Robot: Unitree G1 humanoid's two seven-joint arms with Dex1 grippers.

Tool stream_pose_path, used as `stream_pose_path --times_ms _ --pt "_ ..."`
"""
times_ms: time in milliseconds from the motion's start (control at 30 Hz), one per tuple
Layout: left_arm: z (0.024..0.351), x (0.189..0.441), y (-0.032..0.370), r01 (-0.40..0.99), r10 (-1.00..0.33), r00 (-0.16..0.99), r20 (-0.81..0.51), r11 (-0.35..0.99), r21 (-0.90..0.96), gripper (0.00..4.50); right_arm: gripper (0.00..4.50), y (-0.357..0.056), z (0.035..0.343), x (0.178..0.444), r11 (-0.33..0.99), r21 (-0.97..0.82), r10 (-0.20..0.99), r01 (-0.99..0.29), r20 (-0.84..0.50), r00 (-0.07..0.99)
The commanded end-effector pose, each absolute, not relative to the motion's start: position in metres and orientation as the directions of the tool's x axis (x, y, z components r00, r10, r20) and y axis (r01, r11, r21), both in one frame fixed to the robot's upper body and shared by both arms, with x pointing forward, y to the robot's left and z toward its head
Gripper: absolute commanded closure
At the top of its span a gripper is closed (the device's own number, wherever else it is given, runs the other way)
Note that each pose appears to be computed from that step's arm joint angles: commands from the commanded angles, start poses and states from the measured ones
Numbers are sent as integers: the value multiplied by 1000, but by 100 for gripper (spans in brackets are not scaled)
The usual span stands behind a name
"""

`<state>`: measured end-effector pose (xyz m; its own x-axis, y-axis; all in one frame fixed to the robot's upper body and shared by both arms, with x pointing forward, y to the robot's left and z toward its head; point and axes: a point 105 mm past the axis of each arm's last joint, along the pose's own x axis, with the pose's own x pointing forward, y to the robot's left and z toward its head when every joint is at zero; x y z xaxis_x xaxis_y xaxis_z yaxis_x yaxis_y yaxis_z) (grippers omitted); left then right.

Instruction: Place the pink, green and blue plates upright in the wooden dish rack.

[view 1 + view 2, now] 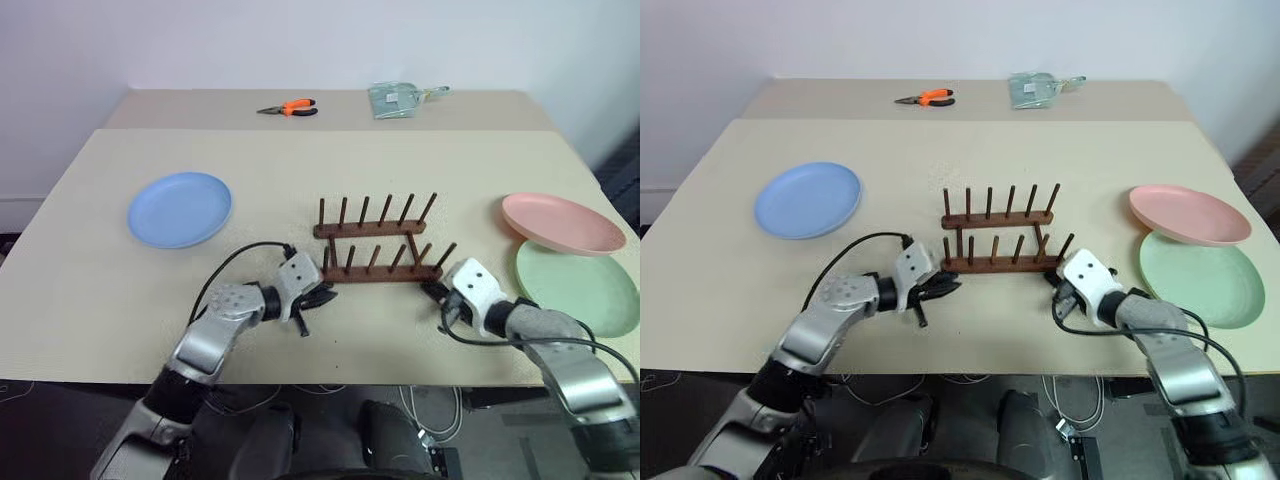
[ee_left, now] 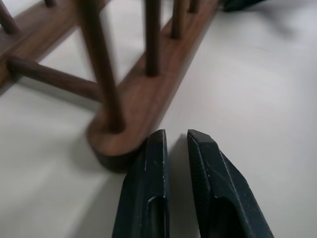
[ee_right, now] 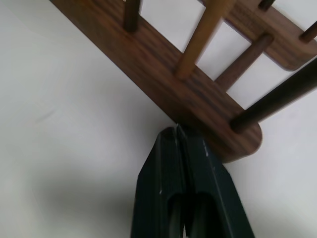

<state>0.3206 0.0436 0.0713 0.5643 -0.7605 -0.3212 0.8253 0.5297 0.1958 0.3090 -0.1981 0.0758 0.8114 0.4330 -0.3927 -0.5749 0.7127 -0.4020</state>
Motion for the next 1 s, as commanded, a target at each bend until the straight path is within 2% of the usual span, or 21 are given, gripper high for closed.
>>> stream_pose_path --times_ms 33,133,233,333,400,500,600,700,867,933,1000 --pt "58 345 61 709 -622 702 -348 657 256 382 450 -203 74 330 742 -458 345 -490 -366 864" --pt "61 358 65 663 -587 744 -319 709 240 382 450 -202 83 345 755 -489 311 -437 -319 895" --pt "66 360 65 660 -591 748 -301 708 250 382 450 -203 94 348 740 -507 328 -441 -301 896" --pt "72 350 61 705 -646 709 -282 656 270 386 372 -212 120 336 668 -568 382 -481 -293 877" --pt "78 342 58 739 -691 673 -263 624 254 386 280 -226 146 329 636 -623 376 -456 -266 888" --pt "95 321 48 820 -796 570 -206 534 208 386 125 -271 177 323 554 -746 260 -370 -267 928" --pt "110 301 36 886 -875 456 -163 429 174 386 125 -308 186 318 410 -835 140 -367 -340 930" --pt "116 296 31 905 -897 417 -148 394 161 386 125 -329 177 320 332 -862 65 -383 -384 921" --pt "129 294 24 912 -912 396 -108 378 159 386 125 -370 152 330 289 -878 -80 -383 -421 904" --pt "131 293 25 911 -911 399 -104 380 161 386 178 -379 145 333 289 -874 -102 -390 -433 896" --pt "130 292 28 907 -907 406 -111 386 166 386 256 -381 145 336 291 -878 -103 -381 -425 899"
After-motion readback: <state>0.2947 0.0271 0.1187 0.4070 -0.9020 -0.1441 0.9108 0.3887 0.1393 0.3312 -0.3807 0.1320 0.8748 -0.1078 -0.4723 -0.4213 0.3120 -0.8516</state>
